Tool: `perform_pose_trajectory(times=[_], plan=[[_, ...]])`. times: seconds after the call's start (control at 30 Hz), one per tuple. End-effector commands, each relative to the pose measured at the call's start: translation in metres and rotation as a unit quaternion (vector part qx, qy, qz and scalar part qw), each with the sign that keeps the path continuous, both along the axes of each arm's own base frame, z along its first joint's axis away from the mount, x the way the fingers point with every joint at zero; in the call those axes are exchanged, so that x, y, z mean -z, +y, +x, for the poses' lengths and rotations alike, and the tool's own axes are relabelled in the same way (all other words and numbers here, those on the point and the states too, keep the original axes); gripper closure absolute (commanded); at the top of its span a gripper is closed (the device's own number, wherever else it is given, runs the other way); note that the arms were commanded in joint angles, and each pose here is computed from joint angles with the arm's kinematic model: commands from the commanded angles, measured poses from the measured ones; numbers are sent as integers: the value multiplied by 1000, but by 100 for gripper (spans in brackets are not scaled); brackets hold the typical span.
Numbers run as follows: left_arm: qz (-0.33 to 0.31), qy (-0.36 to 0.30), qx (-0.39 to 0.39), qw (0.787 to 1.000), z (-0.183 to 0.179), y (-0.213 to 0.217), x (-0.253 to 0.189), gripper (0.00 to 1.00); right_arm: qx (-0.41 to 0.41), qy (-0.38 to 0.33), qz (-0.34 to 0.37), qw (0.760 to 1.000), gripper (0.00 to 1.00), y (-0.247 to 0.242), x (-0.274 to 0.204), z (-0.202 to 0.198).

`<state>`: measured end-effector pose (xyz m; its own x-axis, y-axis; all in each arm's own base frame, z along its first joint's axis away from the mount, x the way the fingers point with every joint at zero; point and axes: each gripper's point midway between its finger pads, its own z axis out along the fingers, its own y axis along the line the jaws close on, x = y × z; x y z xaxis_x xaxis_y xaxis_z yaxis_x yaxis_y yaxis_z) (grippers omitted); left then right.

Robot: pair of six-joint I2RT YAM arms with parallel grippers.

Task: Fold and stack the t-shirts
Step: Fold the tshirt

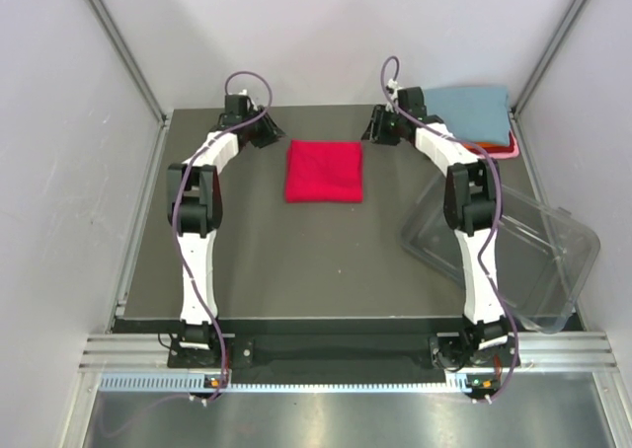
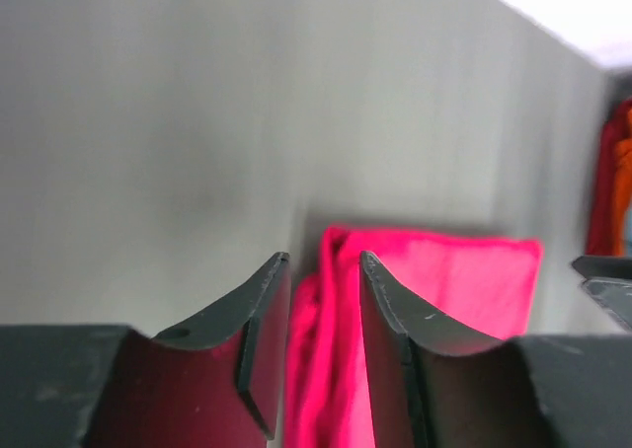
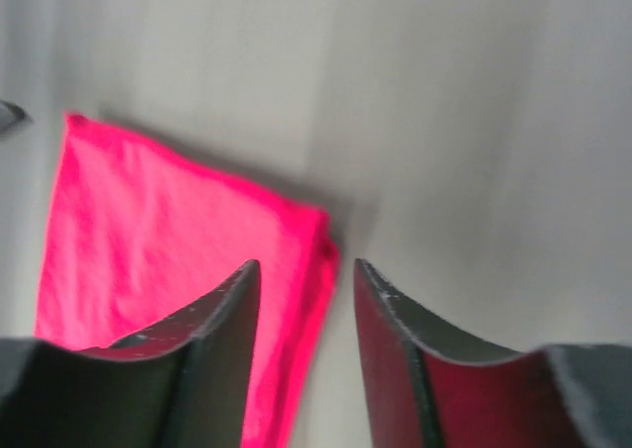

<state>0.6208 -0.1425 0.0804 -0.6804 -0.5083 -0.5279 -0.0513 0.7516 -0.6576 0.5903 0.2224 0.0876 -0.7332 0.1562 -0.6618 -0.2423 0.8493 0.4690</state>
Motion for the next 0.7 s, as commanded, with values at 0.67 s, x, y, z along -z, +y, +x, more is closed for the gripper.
perform_pose_trajectory(times=[0.67], plan=[[85, 123, 147, 978, -174, -39, 38, 73, -147, 113, 16, 983, 51, 30, 19, -151]])
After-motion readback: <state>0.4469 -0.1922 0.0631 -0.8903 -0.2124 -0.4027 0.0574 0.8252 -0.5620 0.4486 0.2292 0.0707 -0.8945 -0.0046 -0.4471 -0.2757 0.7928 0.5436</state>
